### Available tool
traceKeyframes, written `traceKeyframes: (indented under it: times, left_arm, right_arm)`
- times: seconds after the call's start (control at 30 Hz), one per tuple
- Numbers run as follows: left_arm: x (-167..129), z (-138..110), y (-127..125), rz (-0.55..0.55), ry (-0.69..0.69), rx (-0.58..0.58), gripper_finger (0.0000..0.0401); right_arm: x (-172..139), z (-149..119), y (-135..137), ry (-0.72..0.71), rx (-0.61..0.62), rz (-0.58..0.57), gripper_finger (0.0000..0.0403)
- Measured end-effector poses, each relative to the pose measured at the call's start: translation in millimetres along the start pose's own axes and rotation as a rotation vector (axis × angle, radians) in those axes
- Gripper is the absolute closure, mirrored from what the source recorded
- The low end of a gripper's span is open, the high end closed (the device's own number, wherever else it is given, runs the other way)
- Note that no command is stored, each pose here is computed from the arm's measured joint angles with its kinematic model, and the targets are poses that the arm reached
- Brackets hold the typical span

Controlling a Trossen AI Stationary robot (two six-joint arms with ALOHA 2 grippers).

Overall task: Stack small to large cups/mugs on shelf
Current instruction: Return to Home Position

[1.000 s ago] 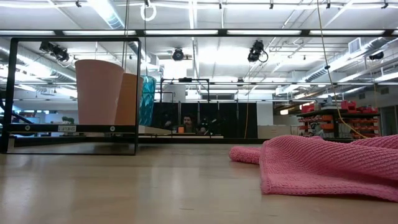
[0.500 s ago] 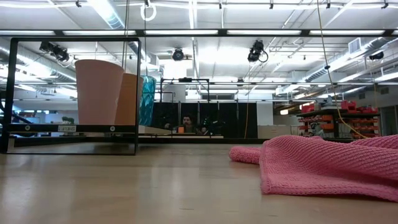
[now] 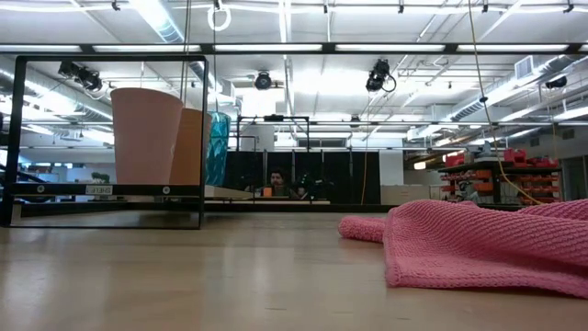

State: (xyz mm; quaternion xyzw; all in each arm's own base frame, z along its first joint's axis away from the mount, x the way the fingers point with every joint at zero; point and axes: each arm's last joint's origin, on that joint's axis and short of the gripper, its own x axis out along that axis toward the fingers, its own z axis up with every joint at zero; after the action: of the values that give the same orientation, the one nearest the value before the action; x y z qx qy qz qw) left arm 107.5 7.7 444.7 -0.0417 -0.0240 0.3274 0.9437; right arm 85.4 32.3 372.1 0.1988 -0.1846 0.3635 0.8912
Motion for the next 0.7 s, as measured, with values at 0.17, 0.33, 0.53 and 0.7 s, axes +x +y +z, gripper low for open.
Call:
traceKeyframes:
  times: [0.17, 0.33, 0.53, 0.7]
  left_arm:
    - [13.3, -4.9, 11.9, 0.079, 0.008, 0.071, 0.0321]
    - [29.5, -15.2, 30.5, 0.259, 0.002, 0.126, 0.0317]
    - [42.7, -27.2, 61.6, 0.515, 0.001, 0.151, 0.0310]
    - [41.8, -27.1, 83.8, 0.683, -0.005, 0.145, 0.0315]
  right_arm:
    - [-5.2, 4.1, -11.0, 0.016, -0.046, -0.065, 0.0298]
    - [-12.7, 9.8, -20.9, 0.033, -0.116, -0.134, 0.0298]
    - [-22.9, 17.4, -31.6, 0.024, -0.223, -0.272, 0.0298]
    - [-31.6, 23.1, -37.3, 0.036, -0.296, -0.353, 0.0298]
